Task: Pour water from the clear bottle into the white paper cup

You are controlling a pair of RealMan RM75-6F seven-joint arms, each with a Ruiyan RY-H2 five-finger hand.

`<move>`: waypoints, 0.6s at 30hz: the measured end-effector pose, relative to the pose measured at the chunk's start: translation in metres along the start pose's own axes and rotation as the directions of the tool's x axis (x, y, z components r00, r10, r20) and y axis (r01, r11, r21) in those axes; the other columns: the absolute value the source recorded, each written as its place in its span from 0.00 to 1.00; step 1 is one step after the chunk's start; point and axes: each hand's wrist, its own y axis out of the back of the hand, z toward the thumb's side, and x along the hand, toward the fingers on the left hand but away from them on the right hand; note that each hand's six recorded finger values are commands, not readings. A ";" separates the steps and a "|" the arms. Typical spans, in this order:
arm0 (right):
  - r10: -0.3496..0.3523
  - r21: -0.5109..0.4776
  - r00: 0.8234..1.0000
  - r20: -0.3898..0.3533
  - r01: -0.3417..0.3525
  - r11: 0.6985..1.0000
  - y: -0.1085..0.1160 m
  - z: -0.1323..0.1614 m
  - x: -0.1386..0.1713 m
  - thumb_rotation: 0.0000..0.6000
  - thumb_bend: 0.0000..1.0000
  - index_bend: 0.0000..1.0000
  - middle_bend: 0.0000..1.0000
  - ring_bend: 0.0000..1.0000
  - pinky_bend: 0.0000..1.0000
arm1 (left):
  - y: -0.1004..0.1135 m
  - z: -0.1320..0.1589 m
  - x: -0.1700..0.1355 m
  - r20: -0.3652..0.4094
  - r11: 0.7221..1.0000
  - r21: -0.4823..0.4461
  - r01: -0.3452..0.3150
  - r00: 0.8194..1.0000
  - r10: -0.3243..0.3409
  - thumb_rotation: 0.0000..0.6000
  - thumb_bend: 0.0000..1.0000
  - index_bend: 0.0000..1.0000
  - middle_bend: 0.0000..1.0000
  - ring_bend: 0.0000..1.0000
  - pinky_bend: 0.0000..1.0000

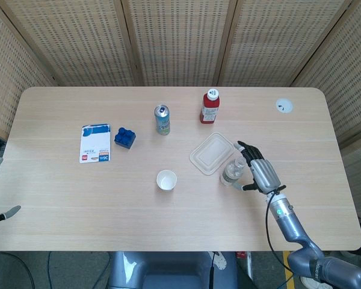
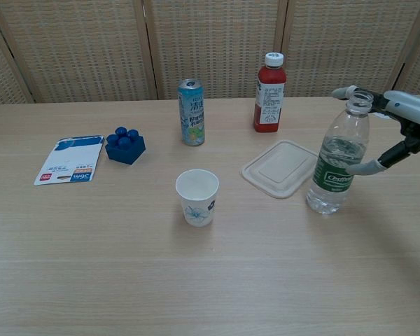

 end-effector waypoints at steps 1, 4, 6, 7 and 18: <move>-0.010 0.025 1.000 -0.005 0.010 1.000 0.003 0.001 0.002 1.00 0.00 0.00 0.00 0.00 0.00 | 0.000 0.000 -0.001 0.002 1.000 -0.001 0.000 1.000 0.000 1.00 0.11 0.00 0.00 0.00 0.00; -0.043 0.108 0.999 -0.022 0.045 0.993 0.012 0.005 0.007 1.00 0.00 0.00 0.00 0.00 0.00 | 0.001 0.001 -0.002 0.011 1.000 -0.003 -0.002 1.000 0.002 1.00 0.11 0.00 0.00 0.00 0.00; -0.066 0.163 0.997 -0.034 0.070 0.984 0.019 0.008 0.010 1.00 0.00 0.00 0.00 0.00 0.00 | 0.001 0.001 -0.003 0.013 1.000 -0.004 -0.001 1.000 0.001 1.00 0.11 0.00 0.00 0.00 0.00; -0.075 0.183 0.996 -0.038 0.081 0.980 0.022 0.009 0.011 1.00 0.00 0.00 0.00 0.00 0.00 | 0.002 0.001 -0.004 0.014 1.000 -0.004 -0.002 1.000 0.002 1.00 0.11 0.00 0.00 0.00 0.00; -0.137 0.347 0.990 -0.041 0.143 0.927 0.047 0.006 0.023 1.00 0.00 0.00 0.00 0.00 0.00 | 0.002 0.001 -0.004 0.014 1.000 -0.005 -0.003 1.000 0.003 1.00 0.11 0.00 0.00 0.00 0.00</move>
